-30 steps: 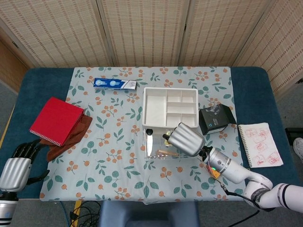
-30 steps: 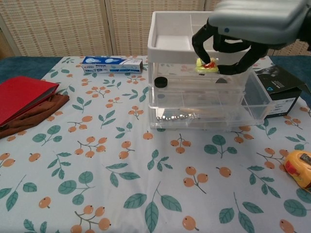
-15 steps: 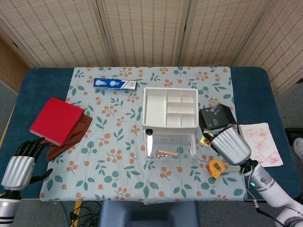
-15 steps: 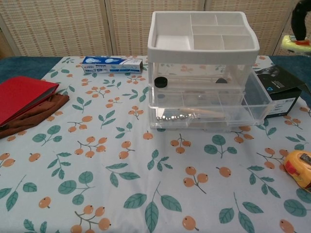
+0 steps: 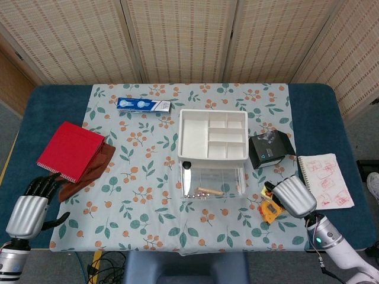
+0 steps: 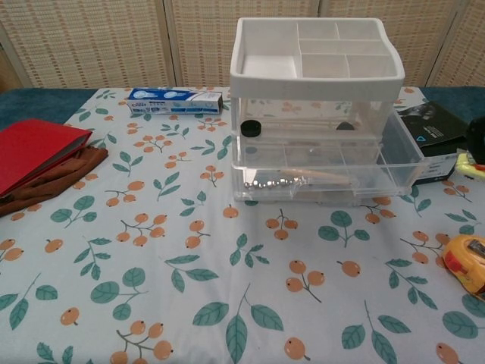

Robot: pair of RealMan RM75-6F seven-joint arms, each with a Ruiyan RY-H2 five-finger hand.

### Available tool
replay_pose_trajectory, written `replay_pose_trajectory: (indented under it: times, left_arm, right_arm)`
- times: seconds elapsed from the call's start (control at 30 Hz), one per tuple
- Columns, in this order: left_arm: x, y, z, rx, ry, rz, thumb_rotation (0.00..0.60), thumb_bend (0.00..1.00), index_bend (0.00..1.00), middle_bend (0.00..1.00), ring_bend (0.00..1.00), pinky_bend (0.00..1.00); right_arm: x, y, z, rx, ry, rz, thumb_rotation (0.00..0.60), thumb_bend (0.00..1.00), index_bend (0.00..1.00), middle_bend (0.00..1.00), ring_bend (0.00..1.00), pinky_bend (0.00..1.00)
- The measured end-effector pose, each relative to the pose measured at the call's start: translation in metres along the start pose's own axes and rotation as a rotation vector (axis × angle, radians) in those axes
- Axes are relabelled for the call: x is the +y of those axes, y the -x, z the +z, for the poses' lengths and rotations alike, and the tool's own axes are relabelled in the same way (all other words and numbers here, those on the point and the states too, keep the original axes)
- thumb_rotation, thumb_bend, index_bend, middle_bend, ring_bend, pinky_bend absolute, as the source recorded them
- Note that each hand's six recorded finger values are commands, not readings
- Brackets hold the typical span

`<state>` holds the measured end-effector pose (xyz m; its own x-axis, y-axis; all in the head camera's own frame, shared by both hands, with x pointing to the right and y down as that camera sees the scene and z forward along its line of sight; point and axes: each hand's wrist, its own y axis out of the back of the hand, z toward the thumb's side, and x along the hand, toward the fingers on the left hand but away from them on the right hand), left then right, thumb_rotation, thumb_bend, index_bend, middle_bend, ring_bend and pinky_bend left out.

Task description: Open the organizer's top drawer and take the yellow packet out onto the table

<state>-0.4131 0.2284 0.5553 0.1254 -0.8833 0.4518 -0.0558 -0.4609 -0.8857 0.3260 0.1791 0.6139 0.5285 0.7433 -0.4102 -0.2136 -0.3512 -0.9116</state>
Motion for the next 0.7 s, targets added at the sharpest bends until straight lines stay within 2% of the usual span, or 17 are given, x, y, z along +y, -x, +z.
replay_pose_trajectory:
  times: [0.2,0.33,0.53,0.7]
  left_arm:
    - [-0.001,0.001,0.0,0.004,-0.004,-0.004,0.6,0.18,0.2,0.13,0.14,0.13]
    - [-0.001,0.001,0.0,0.006,-0.006,-0.007,0.6,0.18,0.2,0.13,0.14,0.13]
    - [-0.003,0.001,-0.002,0.014,-0.007,-0.013,0.6,0.18,0.2,0.13,0.14,0.13]
    - [-0.005,0.0,-0.004,0.017,-0.008,-0.02,0.6,0.18,0.2,0.13,0.14,0.13]
  right_arm:
    - [-0.031,0.008,0.016,0.032,0.047,0.048,0.6,0.6,0.65,0.97,1.0,1.0]
    - [-0.046,0.015,0.028,0.054,0.069,0.079,0.6,0.52,0.5,0.95,1.0,1.0]
    - [-0.057,0.021,0.035,0.045,0.113,0.112,0.6,0.4,0.35,0.93,1.0,1.0]
    - [-0.056,0.019,0.036,0.029,0.131,0.115,0.6,0.35,0.31,0.93,1.0,1.0]
